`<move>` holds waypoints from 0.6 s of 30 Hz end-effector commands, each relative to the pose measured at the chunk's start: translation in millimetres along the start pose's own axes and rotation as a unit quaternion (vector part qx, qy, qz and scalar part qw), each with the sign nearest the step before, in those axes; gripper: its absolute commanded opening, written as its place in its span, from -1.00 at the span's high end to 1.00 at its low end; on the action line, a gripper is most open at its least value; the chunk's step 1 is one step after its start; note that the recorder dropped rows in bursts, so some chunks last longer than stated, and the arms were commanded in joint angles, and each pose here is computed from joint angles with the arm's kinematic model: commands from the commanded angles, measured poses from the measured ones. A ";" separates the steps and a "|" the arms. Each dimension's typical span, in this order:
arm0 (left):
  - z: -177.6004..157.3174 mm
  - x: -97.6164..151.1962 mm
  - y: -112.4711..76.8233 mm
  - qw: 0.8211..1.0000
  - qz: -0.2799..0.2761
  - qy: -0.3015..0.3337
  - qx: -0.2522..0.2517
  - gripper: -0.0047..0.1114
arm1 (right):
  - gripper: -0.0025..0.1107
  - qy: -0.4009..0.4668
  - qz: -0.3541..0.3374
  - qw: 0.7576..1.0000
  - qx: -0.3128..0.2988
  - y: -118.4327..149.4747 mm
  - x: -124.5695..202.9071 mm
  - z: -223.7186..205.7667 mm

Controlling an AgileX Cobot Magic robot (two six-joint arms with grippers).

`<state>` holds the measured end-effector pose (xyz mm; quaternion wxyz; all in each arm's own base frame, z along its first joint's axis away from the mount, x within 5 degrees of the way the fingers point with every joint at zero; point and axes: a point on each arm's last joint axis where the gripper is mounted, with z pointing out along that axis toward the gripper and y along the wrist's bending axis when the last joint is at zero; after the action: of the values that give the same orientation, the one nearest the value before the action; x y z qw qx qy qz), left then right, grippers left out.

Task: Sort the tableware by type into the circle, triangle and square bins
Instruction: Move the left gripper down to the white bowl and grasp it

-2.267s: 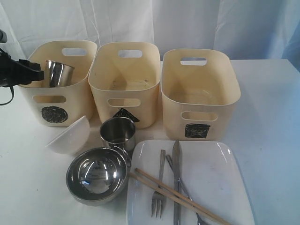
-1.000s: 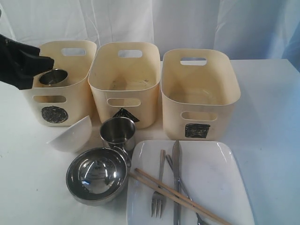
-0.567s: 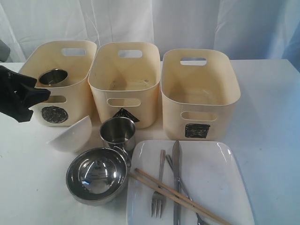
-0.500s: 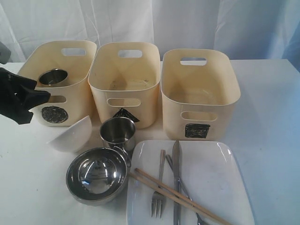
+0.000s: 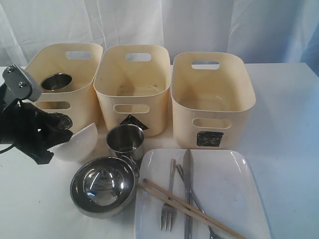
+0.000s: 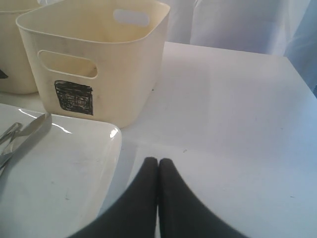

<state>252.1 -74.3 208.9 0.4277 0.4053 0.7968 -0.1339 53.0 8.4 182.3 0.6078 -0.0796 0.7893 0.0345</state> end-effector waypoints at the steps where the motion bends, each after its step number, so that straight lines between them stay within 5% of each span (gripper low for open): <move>1: 6.8 9.0 -1.3 0.999 0.003 0.032 -0.018 -0.01 | 0.96 -0.003 -0.003 1.000 0.004 -0.5 0.1 -0.1; 18: 32.5 29.8 -4.9 0.997 -0.017 0.075 0.021 -0.01 | 0.96 -0.003 -0.003 1.000 0.004 -0.5 0.1 -0.1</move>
<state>260.1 -76.0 169.8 0.3642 0.4014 0.8312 -0.1234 53.0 8.4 182.3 0.6079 -0.0803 0.7892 0.0339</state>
